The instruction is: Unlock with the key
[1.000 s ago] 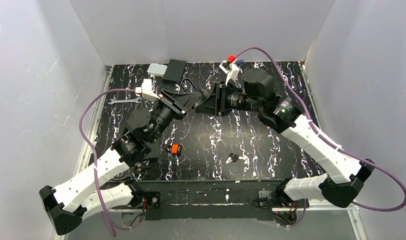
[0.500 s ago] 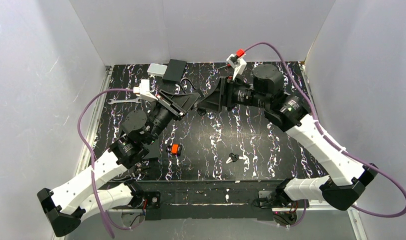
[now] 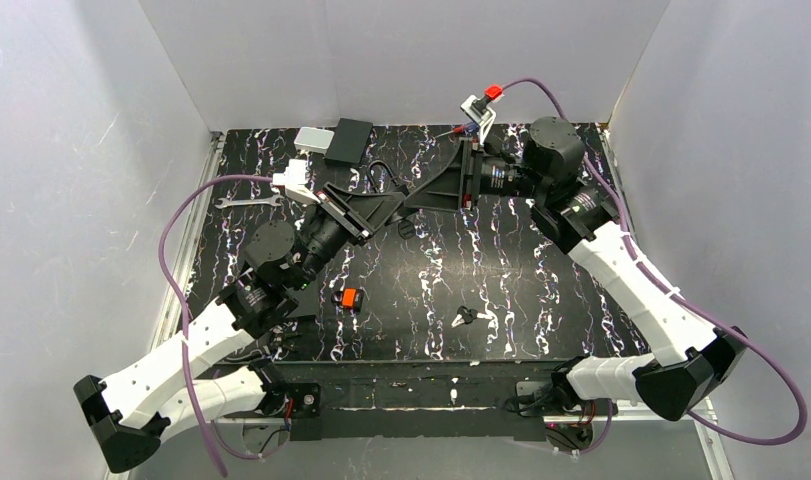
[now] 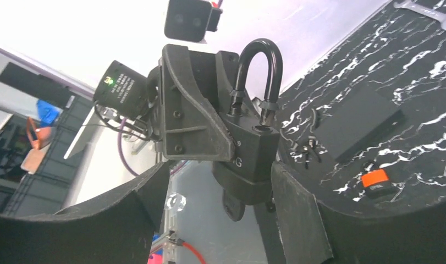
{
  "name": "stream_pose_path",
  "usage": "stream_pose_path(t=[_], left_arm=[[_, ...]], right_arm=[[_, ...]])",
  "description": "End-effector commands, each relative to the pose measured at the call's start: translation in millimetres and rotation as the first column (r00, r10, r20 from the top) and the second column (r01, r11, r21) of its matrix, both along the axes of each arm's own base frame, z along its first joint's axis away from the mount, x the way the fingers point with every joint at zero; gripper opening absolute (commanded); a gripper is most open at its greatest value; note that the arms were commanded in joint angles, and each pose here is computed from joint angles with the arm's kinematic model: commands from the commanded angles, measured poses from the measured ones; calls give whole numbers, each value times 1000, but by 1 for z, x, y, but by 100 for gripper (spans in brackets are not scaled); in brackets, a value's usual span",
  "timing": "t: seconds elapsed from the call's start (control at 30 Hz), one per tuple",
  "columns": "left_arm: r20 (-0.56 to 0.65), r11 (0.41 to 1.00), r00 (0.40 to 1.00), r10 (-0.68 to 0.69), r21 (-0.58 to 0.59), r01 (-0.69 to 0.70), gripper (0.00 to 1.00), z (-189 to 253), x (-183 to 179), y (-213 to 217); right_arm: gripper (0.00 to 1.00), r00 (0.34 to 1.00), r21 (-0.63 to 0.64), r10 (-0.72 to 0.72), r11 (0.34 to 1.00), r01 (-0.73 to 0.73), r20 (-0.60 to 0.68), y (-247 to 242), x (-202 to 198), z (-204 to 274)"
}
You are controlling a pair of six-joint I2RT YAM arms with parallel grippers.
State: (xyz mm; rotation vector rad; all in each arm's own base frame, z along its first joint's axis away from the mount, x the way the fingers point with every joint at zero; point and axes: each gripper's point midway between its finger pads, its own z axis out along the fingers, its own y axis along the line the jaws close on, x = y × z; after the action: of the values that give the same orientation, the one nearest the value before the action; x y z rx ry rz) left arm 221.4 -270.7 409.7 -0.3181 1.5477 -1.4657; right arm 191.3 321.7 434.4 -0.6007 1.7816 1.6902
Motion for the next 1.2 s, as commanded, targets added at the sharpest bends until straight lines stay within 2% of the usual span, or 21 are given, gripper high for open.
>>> stream_pose_path(t=[0.0,0.27,0.43,0.63,0.7,0.83,0.9,1.07,1.17], left_arm=[[132,991,991,-3,-131,21,0,66,-16,14],[147,989,989,-9,-147,31,0,77,-18,14],[157,987,987,-28,-154,52,0,83,-19,9],[162,985,986,-33,-164,60,0,85,-19,8],[165,985,986,-31,-163,59,0,85,-19,8],[158,986,987,-31,-160,57,0,82,-17,7],[155,985,987,-32,-160,57,0,81,-17,6],[154,986,987,-38,-155,62,0,80,-15,2],[150,986,988,-41,-153,64,0,78,-14,0]], right_arm=[[75,981,110,183,976,-190,71,-3,-32,31],[72,970,112,242,963,-244,32,-2,-38,26],[80,973,86,229,970,-227,-19,3,-29,14],[83,976,38,212,977,-211,-55,7,-21,-1],[79,975,33,216,976,-214,-52,8,-20,-3],[60,969,57,242,969,-239,-52,8,-23,3],[54,966,68,252,966,-249,-49,8,-25,5],[51,965,93,254,964,-247,-63,10,-23,7],[45,967,97,245,967,-237,-70,11,-21,6]])
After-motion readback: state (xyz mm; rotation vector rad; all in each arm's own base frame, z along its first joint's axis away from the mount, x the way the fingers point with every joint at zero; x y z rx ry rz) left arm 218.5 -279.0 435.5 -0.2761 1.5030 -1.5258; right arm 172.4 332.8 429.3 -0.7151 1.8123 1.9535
